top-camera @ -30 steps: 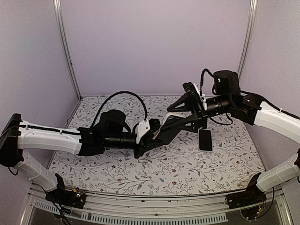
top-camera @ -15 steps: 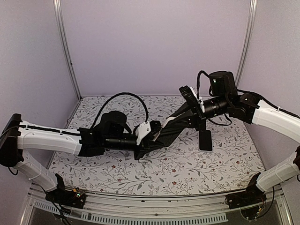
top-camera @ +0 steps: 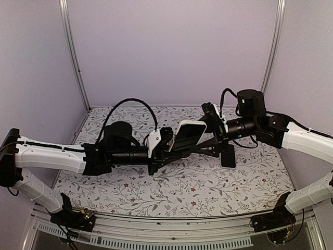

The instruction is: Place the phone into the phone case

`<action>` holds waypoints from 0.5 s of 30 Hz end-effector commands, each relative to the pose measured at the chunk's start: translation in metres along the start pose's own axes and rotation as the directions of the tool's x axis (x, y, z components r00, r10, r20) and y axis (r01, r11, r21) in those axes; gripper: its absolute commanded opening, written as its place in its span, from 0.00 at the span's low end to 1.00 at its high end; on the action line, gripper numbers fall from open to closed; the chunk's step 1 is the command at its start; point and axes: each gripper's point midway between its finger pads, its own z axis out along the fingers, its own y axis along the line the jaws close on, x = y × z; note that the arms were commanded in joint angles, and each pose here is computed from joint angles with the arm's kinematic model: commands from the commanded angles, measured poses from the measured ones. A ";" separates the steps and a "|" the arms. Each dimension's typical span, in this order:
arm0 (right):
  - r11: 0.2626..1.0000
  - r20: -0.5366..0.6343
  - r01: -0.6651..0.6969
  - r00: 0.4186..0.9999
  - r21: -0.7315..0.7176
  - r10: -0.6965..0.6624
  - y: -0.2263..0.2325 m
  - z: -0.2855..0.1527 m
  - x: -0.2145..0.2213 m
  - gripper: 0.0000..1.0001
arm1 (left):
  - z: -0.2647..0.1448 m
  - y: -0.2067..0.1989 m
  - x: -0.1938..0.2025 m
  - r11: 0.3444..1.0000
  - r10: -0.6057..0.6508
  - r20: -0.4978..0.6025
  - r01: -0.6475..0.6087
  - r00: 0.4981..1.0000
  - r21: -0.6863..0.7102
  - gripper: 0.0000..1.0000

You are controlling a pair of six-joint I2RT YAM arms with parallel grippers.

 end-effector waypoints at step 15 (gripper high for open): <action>0.999 0.126 -0.015 0.992 -0.031 0.019 0.007 -0.005 -0.029 0.00 | -0.020 -0.019 -0.055 0.996 0.019 0.138 -0.031 0.990 0.082 0.46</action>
